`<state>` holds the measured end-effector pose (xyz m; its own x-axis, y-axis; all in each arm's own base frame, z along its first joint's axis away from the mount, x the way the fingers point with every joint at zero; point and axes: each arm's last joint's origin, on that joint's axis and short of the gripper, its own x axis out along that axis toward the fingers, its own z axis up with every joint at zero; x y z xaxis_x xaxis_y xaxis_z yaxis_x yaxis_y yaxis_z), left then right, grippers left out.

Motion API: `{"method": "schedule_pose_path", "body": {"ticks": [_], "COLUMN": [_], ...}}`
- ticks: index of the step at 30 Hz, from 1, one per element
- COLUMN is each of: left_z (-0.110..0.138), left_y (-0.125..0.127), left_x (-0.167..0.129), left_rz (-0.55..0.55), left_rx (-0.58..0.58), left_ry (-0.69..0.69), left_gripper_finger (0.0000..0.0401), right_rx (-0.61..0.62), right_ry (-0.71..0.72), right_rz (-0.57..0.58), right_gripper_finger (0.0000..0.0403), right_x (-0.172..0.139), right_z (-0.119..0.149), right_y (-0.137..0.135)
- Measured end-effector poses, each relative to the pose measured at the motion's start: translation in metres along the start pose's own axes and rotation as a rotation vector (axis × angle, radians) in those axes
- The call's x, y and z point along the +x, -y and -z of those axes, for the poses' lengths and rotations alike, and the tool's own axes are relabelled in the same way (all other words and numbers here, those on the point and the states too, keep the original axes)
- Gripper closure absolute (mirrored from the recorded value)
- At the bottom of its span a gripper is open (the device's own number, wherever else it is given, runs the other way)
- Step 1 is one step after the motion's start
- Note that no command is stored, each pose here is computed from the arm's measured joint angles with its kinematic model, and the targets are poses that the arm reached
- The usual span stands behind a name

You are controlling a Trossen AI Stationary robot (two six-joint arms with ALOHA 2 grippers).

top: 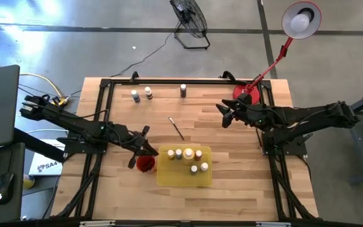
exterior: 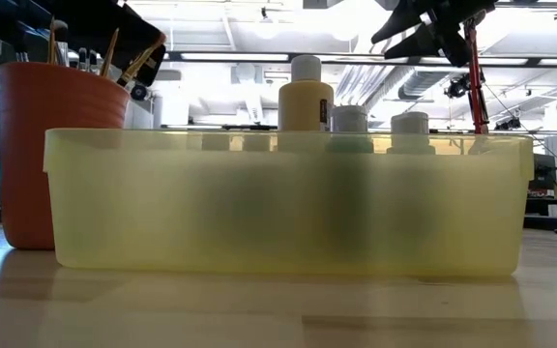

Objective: Pick & Place Paint Supplies
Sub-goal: Put the golden paintbrush into the orange cup, then put the silver paintbrush into the orange cup

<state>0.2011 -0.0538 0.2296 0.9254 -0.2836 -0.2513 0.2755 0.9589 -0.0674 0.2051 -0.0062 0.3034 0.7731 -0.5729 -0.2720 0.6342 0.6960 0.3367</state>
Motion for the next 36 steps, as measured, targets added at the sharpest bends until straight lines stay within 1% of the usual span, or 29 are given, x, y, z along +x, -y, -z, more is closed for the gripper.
{"method": "schedule_pose_path", "body": {"ticks": [7, 12, 16, 20, 23, 26, 30, 33, 36], "left_z": [0.0, -0.001, -0.007, -0.021, -0.036, -0.05, -0.068, -0.082, -0.095], "left_y": [0.0, 0.0, -0.001, -0.001, -0.001, -0.001, -0.001, 0.0, 0.001], "left_x": [-0.001, -0.002, -0.007, -0.021, -0.033, -0.043, -0.051, -0.056, -0.061], "left_rz": [-0.002, -0.02, -0.062, -0.105, -0.151, -0.19, -0.196, -0.193, -0.194], "left_rx": [0.002, 0.002, 0.009, 0.035, 0.015, -0.048, -0.127, -0.135, -0.138], "left_ry": [0.003, 0.011, 0.052, 0.148, 0.229, 0.302, 0.374, 0.418, 0.461], "left_gripper_finger": [0.0359, 0.0315, 0.0273, 0.0244, 0.0236, 0.0235, 0.0235, 0.0235, 0.0235], "right_rx": [0.0, 0.0, 0.0, 0.0, 0.006, 0.009, 0.025, 0.014, -0.028], "right_ry": [-0.009, -0.032, -0.04, -0.039, -0.044, -0.052, -0.044, -0.028, 0.002], "right_rz": [-0.013, -0.048, -0.06, -0.061, -0.083, -0.106, -0.155, -0.211, -0.268], "right_gripper_finger": [0.0229, 0.0229, 0.0229, 0.0229, 0.0229, 0.0229, 0.0229, 0.0229, 0.0229], "right_x": [0.0, 0.0, 0.0, 0.0, 0.0, 0.0, -0.001, -0.001, -0.002], "right_z": [0.0, 0.001, 0.001, 0.001, 0.001, 0.0, -0.002, -0.005, -0.009], "right_y": [0.0, -0.001, -0.002, -0.002, -0.003, -0.004, -0.006, -0.01, -0.013]}}
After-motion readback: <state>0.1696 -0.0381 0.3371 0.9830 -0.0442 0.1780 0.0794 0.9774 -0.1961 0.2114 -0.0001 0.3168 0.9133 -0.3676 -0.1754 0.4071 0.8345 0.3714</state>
